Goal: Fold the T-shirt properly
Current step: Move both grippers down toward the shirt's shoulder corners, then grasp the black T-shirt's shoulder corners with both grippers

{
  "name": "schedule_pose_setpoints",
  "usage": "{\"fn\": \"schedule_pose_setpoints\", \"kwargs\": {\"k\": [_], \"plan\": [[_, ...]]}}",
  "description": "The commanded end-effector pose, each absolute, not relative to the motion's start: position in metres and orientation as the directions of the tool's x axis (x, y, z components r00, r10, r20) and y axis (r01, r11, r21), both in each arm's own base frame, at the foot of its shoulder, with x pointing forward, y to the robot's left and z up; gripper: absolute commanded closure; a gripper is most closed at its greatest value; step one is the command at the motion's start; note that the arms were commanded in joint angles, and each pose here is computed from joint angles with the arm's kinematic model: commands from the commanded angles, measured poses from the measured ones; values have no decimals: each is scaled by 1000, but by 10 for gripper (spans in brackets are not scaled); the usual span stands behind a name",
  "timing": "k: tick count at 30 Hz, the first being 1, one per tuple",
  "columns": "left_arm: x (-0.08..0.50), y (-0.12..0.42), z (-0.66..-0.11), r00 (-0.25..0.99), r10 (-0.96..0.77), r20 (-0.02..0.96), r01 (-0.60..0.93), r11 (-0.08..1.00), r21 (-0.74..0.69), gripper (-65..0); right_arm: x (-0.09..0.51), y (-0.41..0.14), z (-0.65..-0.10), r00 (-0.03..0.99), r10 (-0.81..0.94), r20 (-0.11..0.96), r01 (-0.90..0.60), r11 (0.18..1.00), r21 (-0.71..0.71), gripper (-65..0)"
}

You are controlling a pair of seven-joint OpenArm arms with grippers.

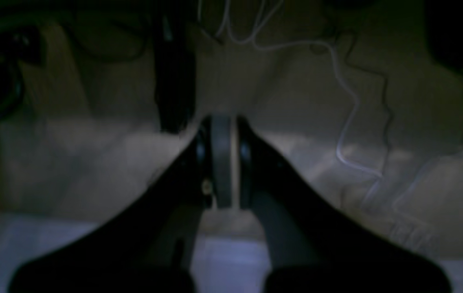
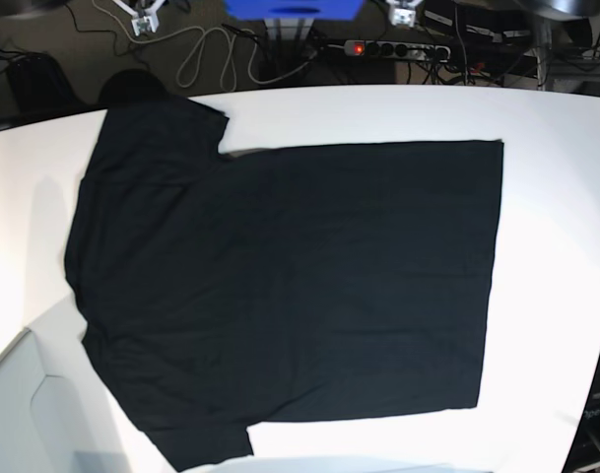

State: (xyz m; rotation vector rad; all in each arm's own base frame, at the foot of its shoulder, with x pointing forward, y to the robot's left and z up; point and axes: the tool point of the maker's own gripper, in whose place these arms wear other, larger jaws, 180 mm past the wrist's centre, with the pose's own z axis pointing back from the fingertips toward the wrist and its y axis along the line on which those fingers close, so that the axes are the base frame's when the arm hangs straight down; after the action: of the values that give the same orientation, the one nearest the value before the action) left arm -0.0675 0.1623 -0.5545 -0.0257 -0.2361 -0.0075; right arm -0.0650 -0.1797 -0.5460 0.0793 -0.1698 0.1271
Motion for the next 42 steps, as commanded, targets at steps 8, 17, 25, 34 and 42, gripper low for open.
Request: {"fn": "schedule_pose_setpoints", "kwargs": {"k": [8, 17, 25, 34, 42], "plan": [[-31, 173, -473, 912, 91, 400, -35, 989, -145, 0, -48, -210, -474, 941, 147, 305, -149, 989, -16, -1], [16, 182, -411, 826, 100, 555, -26, 990, -141, 0, 21, -216, -384, 823, 218, 525, -184, 976, -115, -5], [72, 218, -357, 714, 84, 695, -76, 996, -43, -156, 71, -200, -353, 752, 246, 611, -206, 969, -137, -185], [131, 255, -338, 571, 104, 814, -177, 984, -2, -295, 92, -191, -359, 761, 222, 610, -189, 975, -118, -351], [161, 299, -373, 594, 235, 769, -343, 939, -22, -299, 97, -188, -359, 752, 228, 619, -200, 973, -115, -350]]}}
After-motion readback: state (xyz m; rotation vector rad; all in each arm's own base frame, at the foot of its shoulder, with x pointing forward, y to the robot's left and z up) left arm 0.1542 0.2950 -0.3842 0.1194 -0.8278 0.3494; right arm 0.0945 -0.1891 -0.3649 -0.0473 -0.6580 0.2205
